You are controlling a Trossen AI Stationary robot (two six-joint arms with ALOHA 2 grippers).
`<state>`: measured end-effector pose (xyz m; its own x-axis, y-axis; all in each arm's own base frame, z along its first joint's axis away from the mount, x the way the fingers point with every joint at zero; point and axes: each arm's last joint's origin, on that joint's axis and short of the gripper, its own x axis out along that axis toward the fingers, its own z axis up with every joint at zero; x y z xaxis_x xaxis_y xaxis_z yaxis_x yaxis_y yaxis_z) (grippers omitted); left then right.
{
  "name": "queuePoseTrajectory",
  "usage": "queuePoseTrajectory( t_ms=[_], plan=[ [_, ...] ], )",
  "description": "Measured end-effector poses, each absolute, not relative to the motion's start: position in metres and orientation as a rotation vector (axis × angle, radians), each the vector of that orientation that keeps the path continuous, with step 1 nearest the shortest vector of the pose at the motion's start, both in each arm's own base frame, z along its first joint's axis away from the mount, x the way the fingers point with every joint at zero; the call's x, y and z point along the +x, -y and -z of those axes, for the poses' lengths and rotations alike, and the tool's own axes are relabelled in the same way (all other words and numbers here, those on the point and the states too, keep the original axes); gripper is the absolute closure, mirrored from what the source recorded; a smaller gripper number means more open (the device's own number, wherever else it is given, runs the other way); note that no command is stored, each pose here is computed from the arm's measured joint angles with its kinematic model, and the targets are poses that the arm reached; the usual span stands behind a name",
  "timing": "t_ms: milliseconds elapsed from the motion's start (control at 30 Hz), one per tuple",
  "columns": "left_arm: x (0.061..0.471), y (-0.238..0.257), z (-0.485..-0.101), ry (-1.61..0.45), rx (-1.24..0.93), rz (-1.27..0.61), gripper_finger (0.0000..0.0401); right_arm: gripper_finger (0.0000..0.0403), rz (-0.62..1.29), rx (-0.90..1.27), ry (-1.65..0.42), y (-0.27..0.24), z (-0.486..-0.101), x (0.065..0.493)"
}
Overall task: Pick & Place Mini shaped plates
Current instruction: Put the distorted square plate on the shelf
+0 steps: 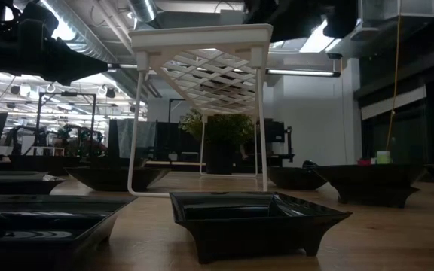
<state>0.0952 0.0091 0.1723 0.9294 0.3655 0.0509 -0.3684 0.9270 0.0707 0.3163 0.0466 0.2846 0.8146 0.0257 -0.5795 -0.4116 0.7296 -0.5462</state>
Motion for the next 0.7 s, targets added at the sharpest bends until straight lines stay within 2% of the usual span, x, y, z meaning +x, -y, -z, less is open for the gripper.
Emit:
queuePoseTrajectory(
  t_ms=[700],
  plan=[
    [0.095,-0.009,-0.172,0.037,0.08,-0.376,0.0349,0.0246,-0.256,-0.442,-0.816,-0.036,-0.297,0.268]
  ],
)
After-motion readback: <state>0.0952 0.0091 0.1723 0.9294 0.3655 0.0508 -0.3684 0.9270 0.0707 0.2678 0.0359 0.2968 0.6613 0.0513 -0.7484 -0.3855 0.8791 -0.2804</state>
